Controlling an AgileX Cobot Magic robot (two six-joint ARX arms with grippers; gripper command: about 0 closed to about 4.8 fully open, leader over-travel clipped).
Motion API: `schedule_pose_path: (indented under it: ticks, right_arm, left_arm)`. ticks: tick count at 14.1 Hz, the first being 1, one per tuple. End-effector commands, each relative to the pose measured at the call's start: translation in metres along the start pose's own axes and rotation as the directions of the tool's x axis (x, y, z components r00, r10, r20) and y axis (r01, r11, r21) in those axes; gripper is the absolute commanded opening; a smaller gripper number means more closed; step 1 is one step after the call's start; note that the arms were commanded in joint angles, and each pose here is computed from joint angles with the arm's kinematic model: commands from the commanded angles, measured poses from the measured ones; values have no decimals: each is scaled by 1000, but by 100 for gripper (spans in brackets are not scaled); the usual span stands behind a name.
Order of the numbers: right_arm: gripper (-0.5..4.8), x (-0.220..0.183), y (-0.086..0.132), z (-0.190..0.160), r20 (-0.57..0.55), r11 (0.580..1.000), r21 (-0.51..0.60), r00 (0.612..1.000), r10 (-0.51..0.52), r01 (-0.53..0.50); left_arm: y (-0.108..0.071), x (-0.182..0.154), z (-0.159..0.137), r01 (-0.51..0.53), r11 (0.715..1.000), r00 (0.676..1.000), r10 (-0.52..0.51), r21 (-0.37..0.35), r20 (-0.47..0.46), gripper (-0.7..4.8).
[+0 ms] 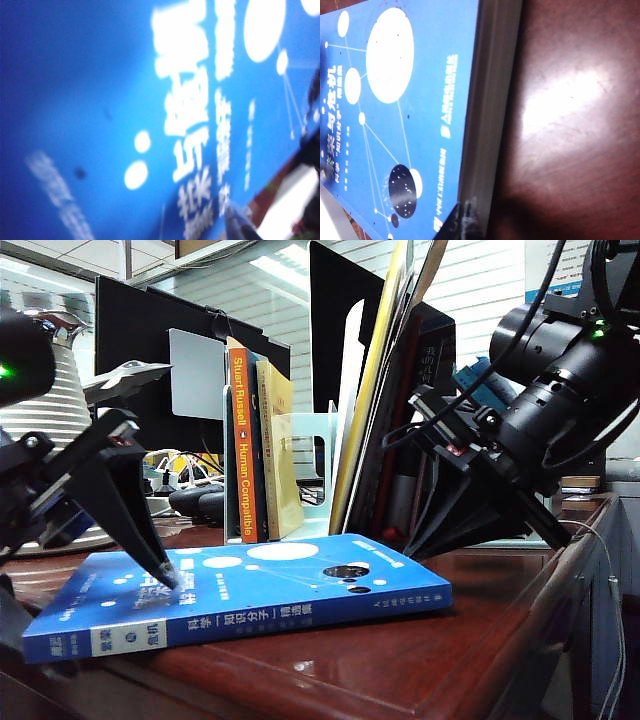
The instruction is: Pick up the blue book and put it on the bookshelf.
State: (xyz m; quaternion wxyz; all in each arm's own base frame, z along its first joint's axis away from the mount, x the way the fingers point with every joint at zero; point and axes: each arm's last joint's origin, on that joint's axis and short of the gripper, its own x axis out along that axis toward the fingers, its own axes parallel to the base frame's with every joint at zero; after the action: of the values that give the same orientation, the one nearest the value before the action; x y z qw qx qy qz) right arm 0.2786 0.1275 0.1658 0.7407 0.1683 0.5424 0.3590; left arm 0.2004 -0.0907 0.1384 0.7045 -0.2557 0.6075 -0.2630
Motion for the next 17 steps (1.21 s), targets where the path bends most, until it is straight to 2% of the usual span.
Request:
schedule_pose_path:
  ticks: [1, 2, 3, 5, 7, 9, 10, 13, 17]
  right_arm:
    - [-8, -1, 3, 3, 13, 999, -19, 1000, 26, -26]
    - [-8, -1, 3, 3, 12, 999, -19, 1000, 26, -26]
    - [-8, -1, 3, 3, 12, 999, -19, 1000, 26, -26]
    - [-8, -1, 4, 3, 10, 999, -18, 1000, 28, -28]
    - [-8, -1, 4, 3, 8, 999, -17, 1000, 29, -29]
    - [-7, -1, 4, 3, 16, 999, -23, 999, 31, -30]
    - [-7, -2, 4, 4, 21, 999, -26, 999, 32, -31]
    - [5, -6, 8, 13, 49, 999, -43, 998, 28, -26]
    - [4, -10, 14, 23, 83, 998, -65, 996, 15, -9]
  left_arm:
    - [8, 4, -9, 23, 1000, 999, -23, -1, -24, 425]
    - [10, 5, -11, 22, 1000, 999, -22, -3, -25, 355]
    - [10, 6, -12, 22, 1000, 999, -22, -7, -27, 230]
    - [10, 6, -12, 25, 1000, 999, -26, -6, -20, 131]
    - [10, 6, -12, 37, 999, 999, -38, -11, -30, 114]
    - [8, 5, -13, 91, 996, 994, -91, -12, -56, 104]
    - [7, 5, -12, 92, 996, 994, -92, -10, -54, 68]
    - [3, 2, -11, 148, 989, 988, -147, 21, -48, 17]
    - [-8, -8, -8, 190, 980, 982, -191, 63, 5, 16]
